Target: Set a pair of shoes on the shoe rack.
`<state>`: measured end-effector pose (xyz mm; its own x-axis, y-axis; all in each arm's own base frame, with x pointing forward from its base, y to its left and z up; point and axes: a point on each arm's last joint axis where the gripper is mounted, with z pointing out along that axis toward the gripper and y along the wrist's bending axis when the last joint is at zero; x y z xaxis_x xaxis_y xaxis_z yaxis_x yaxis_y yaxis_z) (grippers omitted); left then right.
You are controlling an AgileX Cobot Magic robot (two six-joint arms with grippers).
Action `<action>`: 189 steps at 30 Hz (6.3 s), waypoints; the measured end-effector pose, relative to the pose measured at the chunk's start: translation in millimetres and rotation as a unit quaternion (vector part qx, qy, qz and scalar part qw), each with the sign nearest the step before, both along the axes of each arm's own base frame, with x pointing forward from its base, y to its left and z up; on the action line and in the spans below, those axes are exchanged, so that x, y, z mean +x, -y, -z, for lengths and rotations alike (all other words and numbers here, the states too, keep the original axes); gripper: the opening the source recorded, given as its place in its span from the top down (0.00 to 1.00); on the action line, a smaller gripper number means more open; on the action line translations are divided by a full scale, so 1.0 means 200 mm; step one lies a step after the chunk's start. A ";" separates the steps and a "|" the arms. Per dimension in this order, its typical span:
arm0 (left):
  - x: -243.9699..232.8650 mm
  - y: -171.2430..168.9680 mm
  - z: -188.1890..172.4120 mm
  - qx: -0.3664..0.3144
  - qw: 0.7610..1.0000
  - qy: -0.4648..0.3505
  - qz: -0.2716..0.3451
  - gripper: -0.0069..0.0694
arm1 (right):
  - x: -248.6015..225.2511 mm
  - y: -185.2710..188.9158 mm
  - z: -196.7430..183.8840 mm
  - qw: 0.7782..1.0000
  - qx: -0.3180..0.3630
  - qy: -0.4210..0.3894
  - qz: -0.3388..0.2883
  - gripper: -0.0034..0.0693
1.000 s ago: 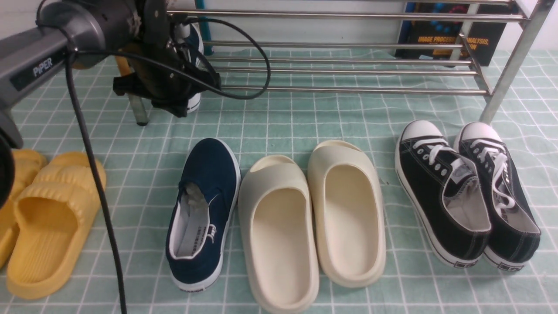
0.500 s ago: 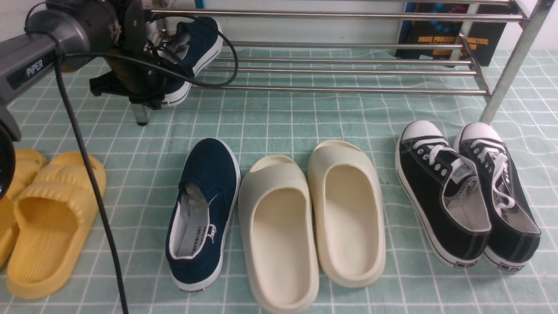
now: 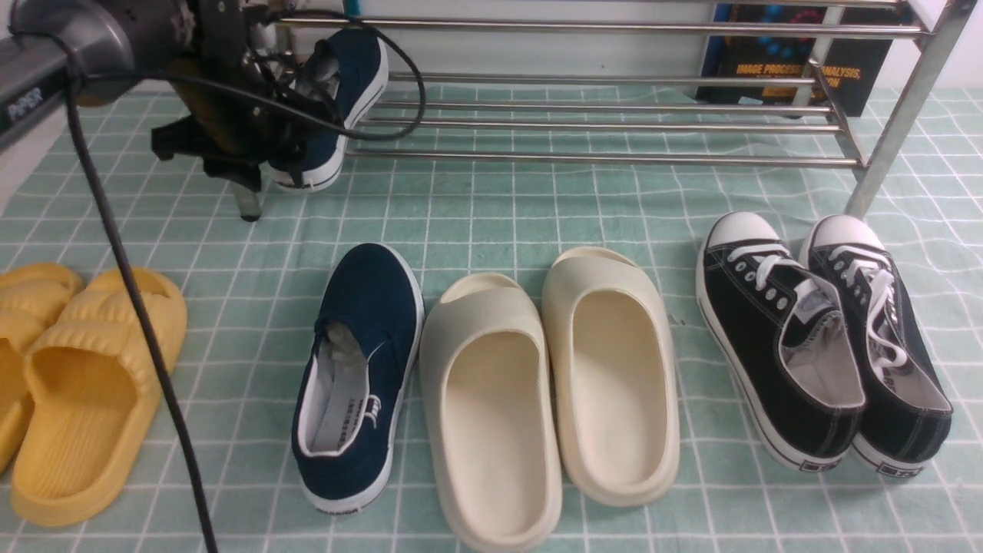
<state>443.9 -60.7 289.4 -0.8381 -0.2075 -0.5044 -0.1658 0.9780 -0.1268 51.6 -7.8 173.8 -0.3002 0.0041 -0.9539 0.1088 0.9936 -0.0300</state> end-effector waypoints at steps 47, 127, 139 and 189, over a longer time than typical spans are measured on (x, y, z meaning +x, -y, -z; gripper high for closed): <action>-0.77 0.27 0.49 0.043 0.985 -0.154 0.068 0.91 | 0.00 0.00 0.00 1.000 0.000 0.000 0.000 0.62; -0.24 0.32 -0.65 0.005 0.983 0.078 0.163 0.93 | 0.00 0.00 0.00 1.000 0.000 0.000 0.000 0.62; -1.03 0.07 -0.91 -0.003 0.981 0.118 0.152 0.93 | 0.00 0.00 0.00 1.000 0.000 0.000 0.000 0.62; -2.00 -0.31 0.23 -0.024 0.875 0.481 -0.048 0.93 | 0.00 0.00 0.00 1.000 0.000 0.000 0.000 0.62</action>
